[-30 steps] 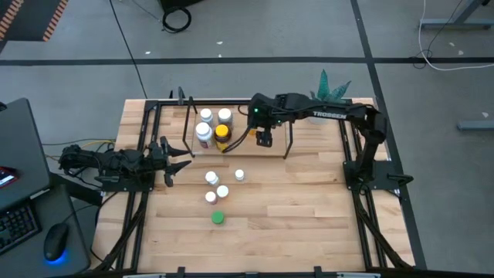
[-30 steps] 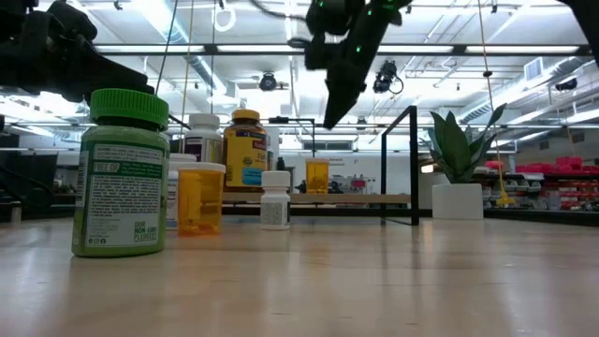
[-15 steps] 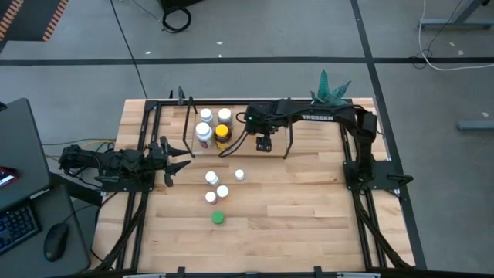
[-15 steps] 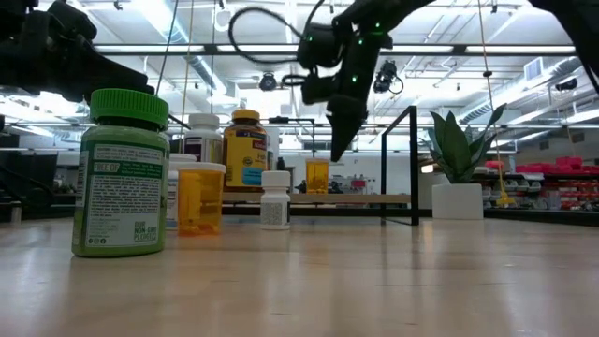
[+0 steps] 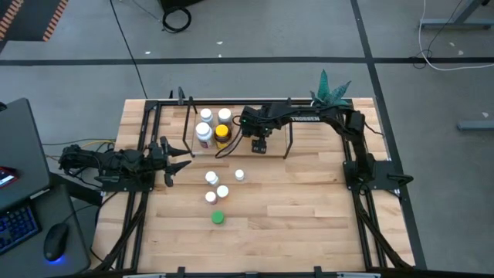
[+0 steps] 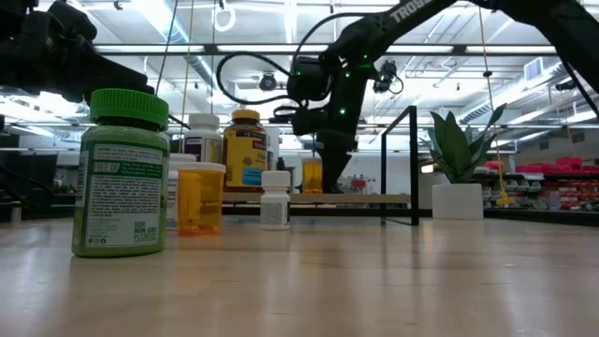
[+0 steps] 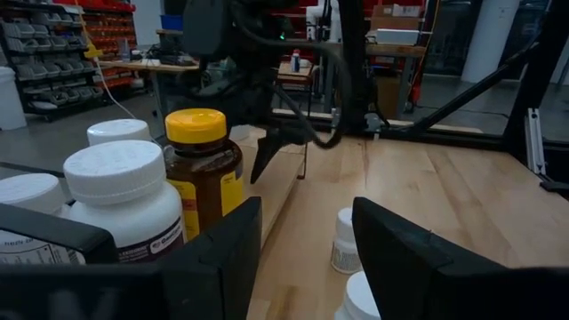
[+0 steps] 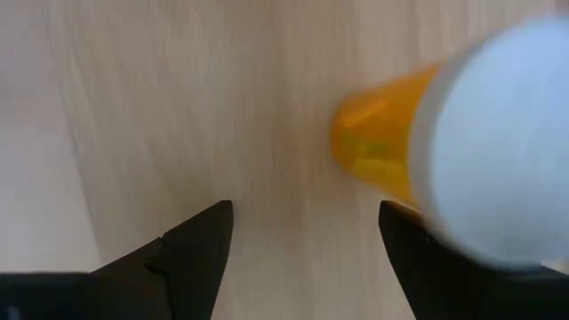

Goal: Pick and place medicine bottles onto shelf by color
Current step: Put the right orange bottle on the shelf

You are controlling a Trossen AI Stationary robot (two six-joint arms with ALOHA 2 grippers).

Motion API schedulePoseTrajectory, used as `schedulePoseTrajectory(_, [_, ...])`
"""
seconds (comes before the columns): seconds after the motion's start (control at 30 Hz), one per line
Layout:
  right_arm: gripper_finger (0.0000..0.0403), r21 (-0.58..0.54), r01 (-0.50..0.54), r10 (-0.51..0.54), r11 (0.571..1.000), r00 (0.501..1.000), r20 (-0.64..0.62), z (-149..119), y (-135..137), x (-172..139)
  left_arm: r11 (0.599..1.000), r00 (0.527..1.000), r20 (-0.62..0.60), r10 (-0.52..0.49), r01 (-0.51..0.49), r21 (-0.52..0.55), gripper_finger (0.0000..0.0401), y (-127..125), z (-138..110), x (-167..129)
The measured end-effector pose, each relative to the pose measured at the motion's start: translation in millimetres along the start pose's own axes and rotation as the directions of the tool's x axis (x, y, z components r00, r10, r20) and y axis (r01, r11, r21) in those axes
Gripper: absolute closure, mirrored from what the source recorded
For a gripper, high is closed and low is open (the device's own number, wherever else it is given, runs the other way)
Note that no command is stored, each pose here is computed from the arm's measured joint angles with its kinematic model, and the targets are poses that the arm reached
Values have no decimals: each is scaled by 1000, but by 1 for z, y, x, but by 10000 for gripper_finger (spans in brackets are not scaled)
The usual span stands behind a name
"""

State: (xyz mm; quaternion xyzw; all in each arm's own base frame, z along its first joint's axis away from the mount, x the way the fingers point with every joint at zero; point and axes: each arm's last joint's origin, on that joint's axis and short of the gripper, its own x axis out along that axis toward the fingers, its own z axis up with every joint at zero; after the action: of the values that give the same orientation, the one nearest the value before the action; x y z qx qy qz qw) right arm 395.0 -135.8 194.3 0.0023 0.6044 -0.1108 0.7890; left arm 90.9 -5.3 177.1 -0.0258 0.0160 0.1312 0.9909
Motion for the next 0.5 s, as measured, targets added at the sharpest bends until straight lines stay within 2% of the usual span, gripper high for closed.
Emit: schedulePoseTrajectory(0.5, [119,13,18,-19,1000,993,121,11,-7,0,1000,1000,0,-1,1,0,214,0,0,0])
